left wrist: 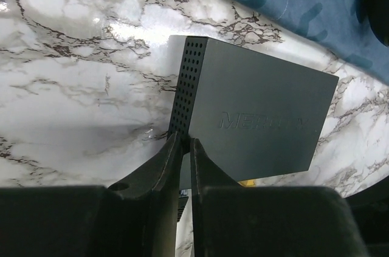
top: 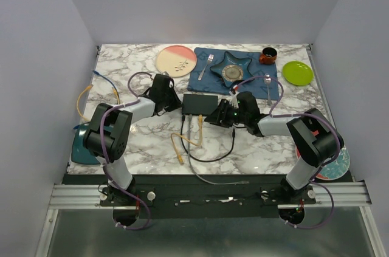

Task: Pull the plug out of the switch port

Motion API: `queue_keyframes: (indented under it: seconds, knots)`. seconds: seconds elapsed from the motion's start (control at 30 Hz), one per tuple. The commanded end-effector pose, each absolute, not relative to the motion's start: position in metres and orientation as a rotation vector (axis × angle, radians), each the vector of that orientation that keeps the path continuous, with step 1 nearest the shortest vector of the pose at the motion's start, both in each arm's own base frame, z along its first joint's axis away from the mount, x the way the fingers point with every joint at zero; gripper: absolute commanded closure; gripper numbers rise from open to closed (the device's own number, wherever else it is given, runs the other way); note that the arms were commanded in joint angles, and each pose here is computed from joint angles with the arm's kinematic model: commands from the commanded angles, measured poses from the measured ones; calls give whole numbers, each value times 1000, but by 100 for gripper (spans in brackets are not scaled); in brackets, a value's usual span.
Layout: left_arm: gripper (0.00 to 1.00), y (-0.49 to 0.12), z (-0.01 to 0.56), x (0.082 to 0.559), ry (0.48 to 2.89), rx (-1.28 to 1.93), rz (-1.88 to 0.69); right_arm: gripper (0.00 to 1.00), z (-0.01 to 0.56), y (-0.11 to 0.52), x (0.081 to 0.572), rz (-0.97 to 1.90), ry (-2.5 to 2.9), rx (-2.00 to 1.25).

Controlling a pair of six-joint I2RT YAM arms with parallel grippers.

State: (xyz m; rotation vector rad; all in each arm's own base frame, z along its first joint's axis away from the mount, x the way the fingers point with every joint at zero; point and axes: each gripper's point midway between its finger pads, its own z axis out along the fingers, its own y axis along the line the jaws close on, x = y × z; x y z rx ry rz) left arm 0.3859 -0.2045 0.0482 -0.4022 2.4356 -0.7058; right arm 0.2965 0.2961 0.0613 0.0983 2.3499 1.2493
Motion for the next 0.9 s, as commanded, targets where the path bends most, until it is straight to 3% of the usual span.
queue_keyframes:
  seconds: [0.0, 0.33, 0.5, 0.7, 0.87]
  knots:
    - [82, -211, 31, 367, 2496, -404, -665, 48, 66, 297, 301, 1254, 2318, 84]
    - [84, -209, 30, 339, 2521, -399, -654, 48, 59, 282, 291, 1174, 2332, 85]
    - [84, -194, 56, 338, 2453, -410, -592, 48, 54, 274, 287, 1123, 2350, 84]
    - [62, -188, 114, 367, 2266, -410, -569, 48, 50, 281, 291, 1150, 2360, 85]
    - [64, -233, 118, 383, 2283, -297, -745, 48, 40, 287, 298, 1161, 2385, 105]
